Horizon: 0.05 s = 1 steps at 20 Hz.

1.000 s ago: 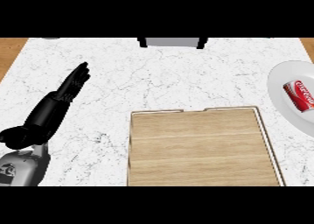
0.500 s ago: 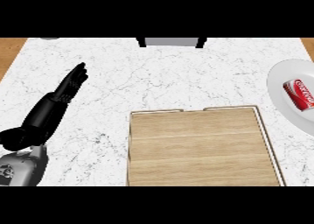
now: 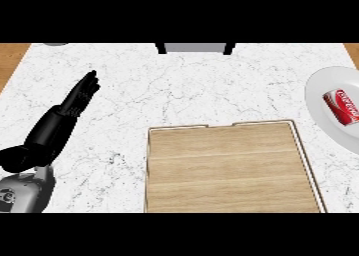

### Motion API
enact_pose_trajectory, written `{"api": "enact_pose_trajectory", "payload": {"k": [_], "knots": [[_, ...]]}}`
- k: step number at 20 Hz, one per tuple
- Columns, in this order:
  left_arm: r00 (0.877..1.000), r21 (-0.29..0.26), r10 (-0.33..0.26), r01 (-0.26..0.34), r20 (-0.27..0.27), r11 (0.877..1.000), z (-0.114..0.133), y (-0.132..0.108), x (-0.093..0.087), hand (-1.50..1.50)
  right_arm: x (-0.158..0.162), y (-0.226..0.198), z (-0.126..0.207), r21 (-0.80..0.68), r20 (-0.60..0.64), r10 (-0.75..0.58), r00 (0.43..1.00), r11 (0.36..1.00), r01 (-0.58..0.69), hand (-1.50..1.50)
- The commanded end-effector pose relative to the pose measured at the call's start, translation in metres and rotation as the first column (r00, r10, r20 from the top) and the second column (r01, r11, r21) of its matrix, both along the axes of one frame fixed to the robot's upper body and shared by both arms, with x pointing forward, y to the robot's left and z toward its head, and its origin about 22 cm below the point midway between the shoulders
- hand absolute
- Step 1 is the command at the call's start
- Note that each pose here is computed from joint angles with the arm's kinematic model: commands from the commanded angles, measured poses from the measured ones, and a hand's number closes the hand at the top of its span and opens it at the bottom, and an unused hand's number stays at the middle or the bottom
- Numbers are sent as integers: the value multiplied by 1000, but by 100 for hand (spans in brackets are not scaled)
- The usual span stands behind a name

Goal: Pick the can from the tray and place it in the plate

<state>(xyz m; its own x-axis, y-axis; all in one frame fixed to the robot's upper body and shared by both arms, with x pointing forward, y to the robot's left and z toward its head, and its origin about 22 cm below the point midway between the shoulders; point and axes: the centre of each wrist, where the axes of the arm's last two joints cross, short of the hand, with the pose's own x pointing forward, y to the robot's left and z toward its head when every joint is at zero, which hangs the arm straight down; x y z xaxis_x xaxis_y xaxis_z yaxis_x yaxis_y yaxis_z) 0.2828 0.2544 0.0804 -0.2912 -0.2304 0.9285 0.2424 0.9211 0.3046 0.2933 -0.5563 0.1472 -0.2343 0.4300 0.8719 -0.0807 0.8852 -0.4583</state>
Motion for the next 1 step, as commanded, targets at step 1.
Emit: {"api": "enact_pose_trajectory", "payload": {"k": [1], "knots": [[1000,-5,7,-7,-13,1000,-4,3,-3,0,-10,-9,10,135,47,224,973,964,-228,-150]]}}
